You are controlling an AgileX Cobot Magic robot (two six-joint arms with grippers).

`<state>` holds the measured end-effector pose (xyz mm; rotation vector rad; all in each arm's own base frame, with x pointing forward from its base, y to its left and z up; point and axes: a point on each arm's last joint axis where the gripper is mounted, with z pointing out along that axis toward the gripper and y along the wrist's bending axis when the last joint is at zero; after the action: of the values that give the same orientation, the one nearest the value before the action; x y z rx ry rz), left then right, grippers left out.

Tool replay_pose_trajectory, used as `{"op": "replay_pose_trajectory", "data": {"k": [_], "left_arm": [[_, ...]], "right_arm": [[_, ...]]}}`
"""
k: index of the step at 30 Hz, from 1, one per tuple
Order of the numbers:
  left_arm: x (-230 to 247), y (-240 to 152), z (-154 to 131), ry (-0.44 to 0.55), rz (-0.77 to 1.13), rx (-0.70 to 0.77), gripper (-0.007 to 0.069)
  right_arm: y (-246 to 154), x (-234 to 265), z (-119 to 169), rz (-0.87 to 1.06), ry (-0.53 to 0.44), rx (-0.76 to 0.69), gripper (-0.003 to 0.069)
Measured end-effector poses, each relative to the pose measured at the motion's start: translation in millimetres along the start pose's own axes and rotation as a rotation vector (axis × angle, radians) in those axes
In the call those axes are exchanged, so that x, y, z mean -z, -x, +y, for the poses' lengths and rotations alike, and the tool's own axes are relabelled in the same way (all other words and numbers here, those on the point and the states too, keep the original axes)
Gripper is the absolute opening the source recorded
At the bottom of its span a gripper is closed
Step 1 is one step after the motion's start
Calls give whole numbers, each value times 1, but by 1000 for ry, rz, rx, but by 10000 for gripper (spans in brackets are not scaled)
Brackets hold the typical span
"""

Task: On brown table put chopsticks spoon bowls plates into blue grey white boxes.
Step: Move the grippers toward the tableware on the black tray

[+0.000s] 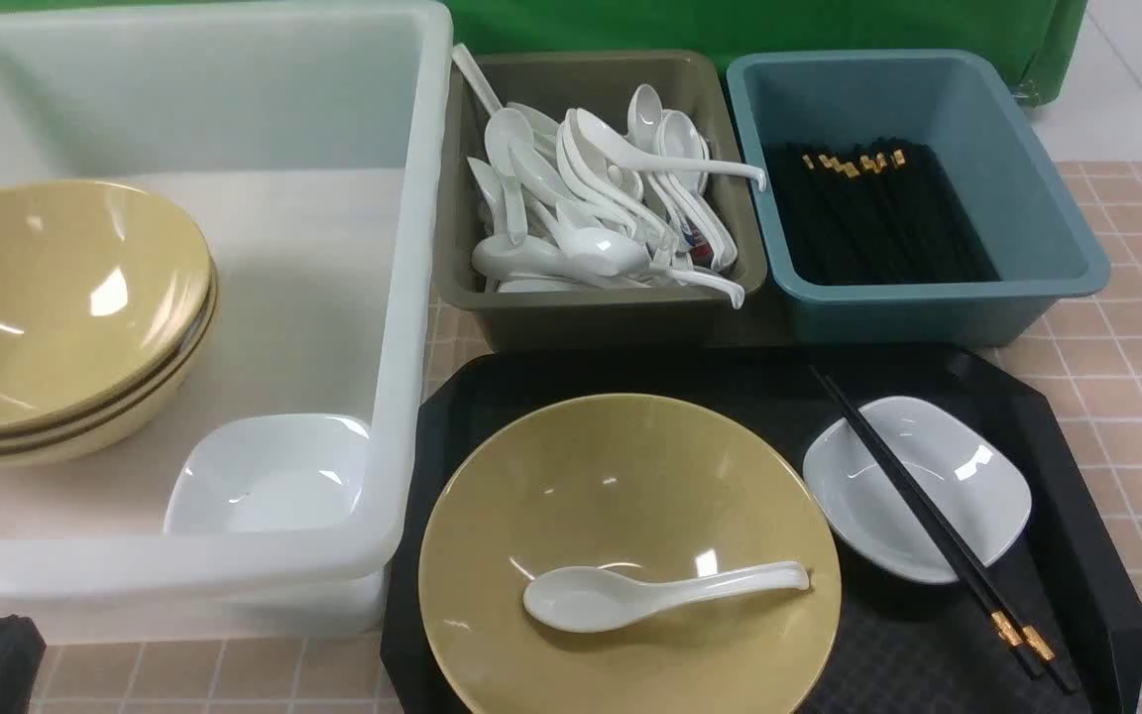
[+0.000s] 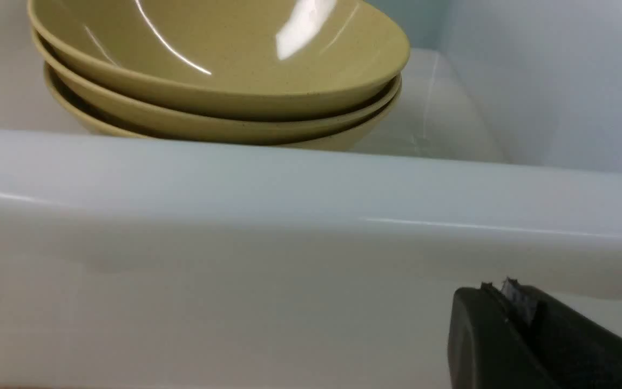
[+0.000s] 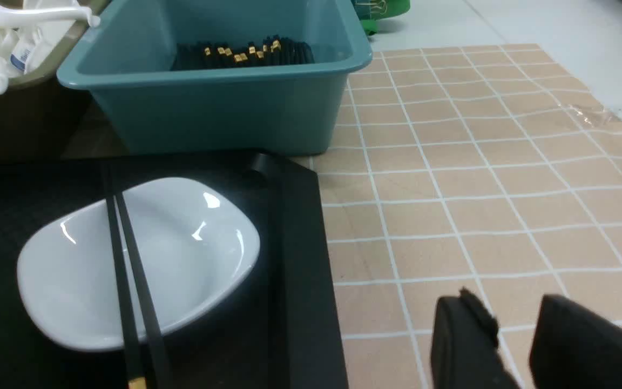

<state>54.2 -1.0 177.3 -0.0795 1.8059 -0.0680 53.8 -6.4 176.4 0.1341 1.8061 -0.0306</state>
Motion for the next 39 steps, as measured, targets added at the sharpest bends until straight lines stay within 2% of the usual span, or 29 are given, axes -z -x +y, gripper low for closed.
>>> {"op": "replay_pose_trajectory", "data": {"k": [19, 39], "left_arm": [[0, 0, 2, 22, 0, -71, 1], [0, 0, 2, 22, 0, -69, 1]], "right_arm": [[0, 0, 0, 0, 0, 0, 237], [0, 0, 0, -1, 0, 0, 237]]}}
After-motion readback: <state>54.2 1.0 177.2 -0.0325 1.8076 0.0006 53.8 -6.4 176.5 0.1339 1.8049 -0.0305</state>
